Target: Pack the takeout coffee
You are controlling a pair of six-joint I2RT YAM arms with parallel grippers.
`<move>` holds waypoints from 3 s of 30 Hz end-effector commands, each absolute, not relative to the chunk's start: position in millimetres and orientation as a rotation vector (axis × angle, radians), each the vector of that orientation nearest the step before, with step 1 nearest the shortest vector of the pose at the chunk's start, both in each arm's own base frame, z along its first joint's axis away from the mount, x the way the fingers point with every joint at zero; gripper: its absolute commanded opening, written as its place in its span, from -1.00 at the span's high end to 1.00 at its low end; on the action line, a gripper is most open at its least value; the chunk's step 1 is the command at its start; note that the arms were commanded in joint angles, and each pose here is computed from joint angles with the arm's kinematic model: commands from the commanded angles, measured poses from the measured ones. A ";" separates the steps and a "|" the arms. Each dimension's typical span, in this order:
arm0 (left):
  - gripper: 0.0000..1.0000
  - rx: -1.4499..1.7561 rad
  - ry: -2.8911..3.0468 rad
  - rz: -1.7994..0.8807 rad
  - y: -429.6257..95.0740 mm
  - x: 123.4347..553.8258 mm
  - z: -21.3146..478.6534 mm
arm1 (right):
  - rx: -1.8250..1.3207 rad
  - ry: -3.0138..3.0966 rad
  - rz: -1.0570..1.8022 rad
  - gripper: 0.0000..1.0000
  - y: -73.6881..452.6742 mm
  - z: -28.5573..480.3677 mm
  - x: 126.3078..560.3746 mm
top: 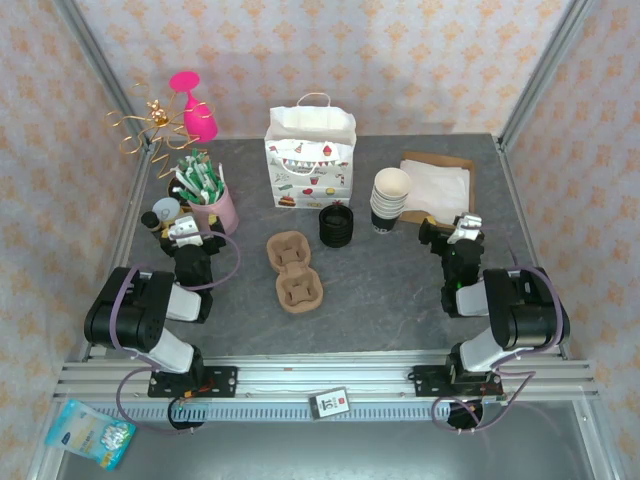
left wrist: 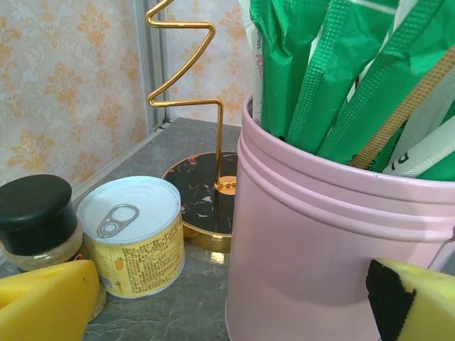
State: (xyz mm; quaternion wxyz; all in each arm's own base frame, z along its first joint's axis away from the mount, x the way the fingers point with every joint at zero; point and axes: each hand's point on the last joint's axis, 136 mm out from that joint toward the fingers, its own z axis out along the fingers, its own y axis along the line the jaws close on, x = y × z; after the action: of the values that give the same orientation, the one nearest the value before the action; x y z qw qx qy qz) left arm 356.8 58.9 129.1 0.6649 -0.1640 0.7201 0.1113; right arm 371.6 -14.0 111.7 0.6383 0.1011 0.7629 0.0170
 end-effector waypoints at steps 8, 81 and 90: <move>-0.99 -0.392 1.585 0.238 60.1 357.2 137.5 | 0.229 1.696 0.034 -0.99 -15.2 124.2 375.3; -0.98 -0.205 1.799 -0.801 -177.1 312.9 252.4 | 0.459 2.296 0.127 -0.38 88.7 248.6 397.1; -0.98 -0.172 1.841 -0.791 -191.2 319.5 244.8 | 0.444 2.342 0.109 0.13 98.0 229.4 416.5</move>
State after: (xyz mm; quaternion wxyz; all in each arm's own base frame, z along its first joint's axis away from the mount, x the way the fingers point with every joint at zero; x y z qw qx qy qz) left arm 316.2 -187.4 226.0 0.5174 -0.0795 0.7867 -0.3272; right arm 412.8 101.5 223.3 0.3634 0.1683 0.9145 0.0571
